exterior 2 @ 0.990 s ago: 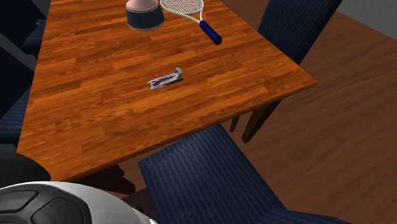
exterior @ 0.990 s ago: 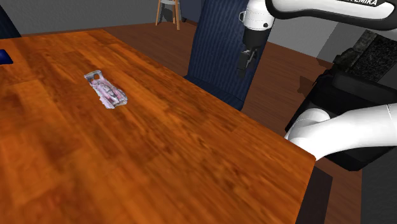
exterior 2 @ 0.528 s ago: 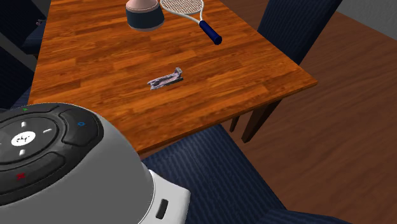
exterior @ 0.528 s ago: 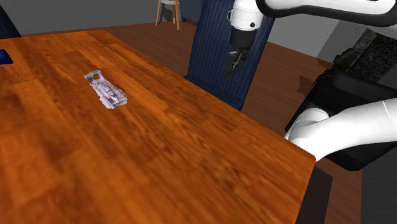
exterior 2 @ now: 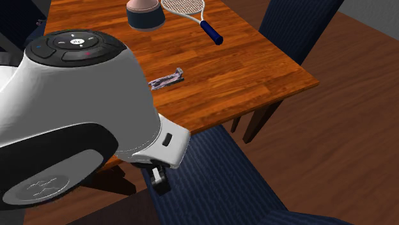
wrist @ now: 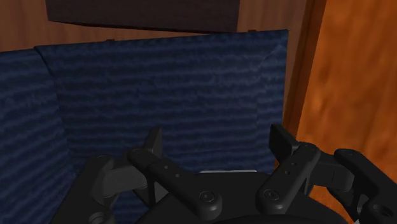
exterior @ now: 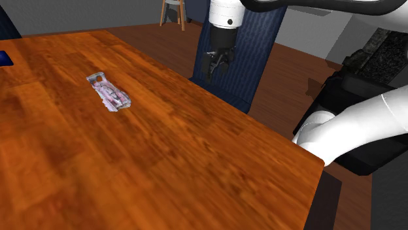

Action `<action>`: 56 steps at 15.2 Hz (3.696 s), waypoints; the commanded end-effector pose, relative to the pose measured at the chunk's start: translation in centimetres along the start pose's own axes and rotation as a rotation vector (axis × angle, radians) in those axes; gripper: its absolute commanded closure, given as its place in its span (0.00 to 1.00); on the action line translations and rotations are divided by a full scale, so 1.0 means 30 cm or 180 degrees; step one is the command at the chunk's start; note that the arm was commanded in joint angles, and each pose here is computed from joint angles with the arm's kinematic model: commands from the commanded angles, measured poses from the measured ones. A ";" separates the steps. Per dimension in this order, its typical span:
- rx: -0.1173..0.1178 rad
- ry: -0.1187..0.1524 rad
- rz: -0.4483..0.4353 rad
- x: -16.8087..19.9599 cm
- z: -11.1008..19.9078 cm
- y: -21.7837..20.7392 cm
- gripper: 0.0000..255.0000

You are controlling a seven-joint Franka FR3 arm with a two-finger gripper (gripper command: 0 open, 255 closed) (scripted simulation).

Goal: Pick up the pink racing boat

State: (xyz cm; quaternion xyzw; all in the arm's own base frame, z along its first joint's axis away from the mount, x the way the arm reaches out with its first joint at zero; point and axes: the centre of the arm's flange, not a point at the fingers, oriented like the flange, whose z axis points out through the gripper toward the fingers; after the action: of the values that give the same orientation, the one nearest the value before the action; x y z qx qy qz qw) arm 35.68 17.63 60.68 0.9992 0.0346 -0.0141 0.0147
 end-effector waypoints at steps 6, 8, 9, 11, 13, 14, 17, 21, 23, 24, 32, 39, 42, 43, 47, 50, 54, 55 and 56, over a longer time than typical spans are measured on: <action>0.0131 0.0068 0.0117 0.100 -0.043 -0.269 0.00; 0.0167 0.0087 0.0150 0.133 -0.058 -0.342 0.00; 0.0185 0.0097 0.0166 0.150 -0.065 -0.378 0.00; 0.0221 0.0117 0.0199 0.184 -0.081 -0.451 0.00; 0.0257 0.0137 0.0232 0.219 -0.098 -0.522 0.00; 0.0275 0.0146 0.0248 0.237 -0.107 -0.558 0.00; 0.0329 0.0176 0.0297 0.291 -0.135 -0.664 0.00; 0.0401 0.0215 0.0363 0.365 -0.176 -0.803 0.00; 0.0437 0.0234 0.0395 0.402 -0.198 -0.870 0.00; 0.0437 0.0234 0.0395 0.403 -0.180 -0.871 0.00; 0.0437 0.0234 0.0395 0.406 -0.064 -0.874 0.00; 0.0437 0.0234 0.0395 0.406 -0.065 -0.873 1.00; 0.0437 0.0234 0.0395 0.406 -0.065 -0.873 1.00; 0.0437 0.0234 0.0395 0.406 -0.065 -0.874 1.00; 0.0437 0.0234 0.0395 0.404 -0.135 -0.872 1.00; 0.0437 0.0234 0.0395 0.403 -0.188 -0.870 1.00; 0.0437 0.0234 0.0395 0.400 -0.258 -0.868 1.00; 0.0437 0.0234 0.0395 0.400 -0.276 -0.868 1.00; 0.0437 0.0234 0.0395 0.399 -0.293 -0.867 1.00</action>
State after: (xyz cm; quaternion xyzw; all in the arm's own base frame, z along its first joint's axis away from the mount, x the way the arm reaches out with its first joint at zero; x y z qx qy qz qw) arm 46.02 44.75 67.86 0.9979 -0.0275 0.0216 -0.0547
